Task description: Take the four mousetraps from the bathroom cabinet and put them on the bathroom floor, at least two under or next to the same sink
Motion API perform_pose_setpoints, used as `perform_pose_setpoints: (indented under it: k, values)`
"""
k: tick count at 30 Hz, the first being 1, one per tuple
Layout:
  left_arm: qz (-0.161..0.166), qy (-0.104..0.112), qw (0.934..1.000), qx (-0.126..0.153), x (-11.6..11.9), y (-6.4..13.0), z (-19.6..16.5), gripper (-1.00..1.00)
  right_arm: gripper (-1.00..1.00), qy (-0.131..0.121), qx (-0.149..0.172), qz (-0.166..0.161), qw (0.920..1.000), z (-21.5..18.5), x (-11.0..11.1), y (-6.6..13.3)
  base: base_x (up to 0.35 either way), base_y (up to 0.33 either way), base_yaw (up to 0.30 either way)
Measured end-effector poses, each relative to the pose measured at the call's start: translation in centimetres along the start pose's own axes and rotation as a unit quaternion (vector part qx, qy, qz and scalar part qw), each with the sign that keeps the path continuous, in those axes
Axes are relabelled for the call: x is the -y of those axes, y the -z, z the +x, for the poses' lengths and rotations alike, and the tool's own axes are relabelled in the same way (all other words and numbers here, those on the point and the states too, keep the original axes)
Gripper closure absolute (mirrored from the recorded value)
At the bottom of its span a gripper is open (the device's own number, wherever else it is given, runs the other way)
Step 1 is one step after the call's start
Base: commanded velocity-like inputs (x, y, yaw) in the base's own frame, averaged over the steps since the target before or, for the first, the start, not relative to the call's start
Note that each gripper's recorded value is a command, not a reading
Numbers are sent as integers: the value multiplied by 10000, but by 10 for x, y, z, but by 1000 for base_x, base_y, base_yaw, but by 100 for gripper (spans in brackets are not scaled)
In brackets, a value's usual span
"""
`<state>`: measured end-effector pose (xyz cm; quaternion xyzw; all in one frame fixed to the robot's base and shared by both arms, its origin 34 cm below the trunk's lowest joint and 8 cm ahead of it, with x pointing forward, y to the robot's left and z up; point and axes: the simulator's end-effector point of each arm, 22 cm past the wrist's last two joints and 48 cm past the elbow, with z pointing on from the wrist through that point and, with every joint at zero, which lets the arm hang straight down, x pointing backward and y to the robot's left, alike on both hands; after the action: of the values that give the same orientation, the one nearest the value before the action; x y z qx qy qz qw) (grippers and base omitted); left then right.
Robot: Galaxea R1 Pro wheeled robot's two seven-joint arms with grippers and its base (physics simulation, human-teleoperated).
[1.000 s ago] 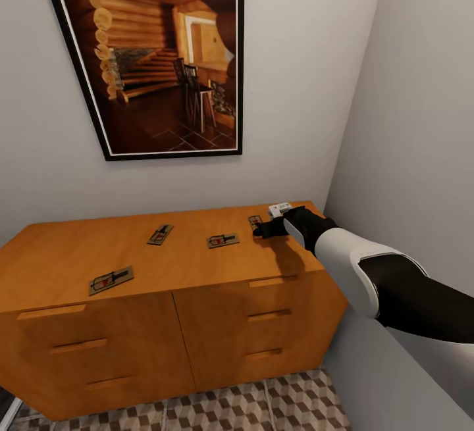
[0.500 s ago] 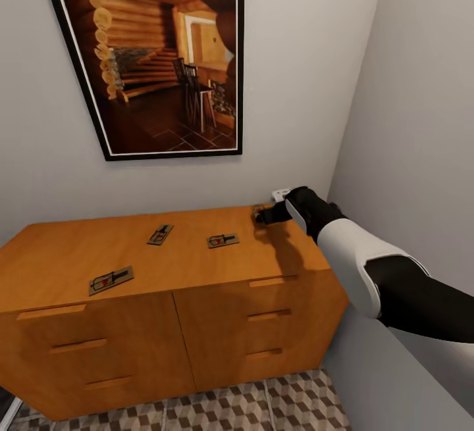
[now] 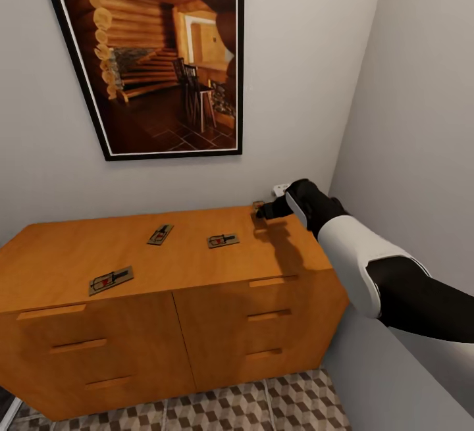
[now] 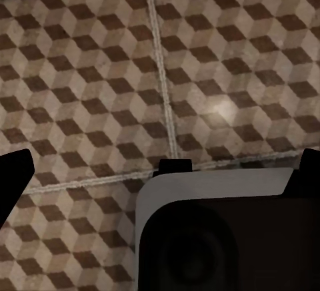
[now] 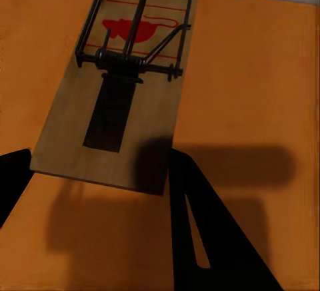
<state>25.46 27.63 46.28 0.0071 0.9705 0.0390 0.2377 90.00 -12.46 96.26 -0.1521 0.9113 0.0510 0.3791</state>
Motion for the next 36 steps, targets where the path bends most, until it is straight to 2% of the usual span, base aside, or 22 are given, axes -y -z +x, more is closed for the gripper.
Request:
perform_pose_setpoints:
  k: [6,10,26,36]
  values:
    - [1,1,10000,0,0,0,0,-100,100,-50,-71,22,10000,-12,-1,15,-35,26,0]
    - [1,1,10000,-3,0,0,0,-100,100,-44,-64,35,10000,-15,-1,19,-175,155,0]
    - [6,1,10000,-14,1,0,1,-100,100,-37,-77,63,9999,-15,1,19,-241,191,0]
    - [10,-1,10000,-20,1,0,2,-100,100,-34,-103,72,9999,-13,1,18,-316,37,0]
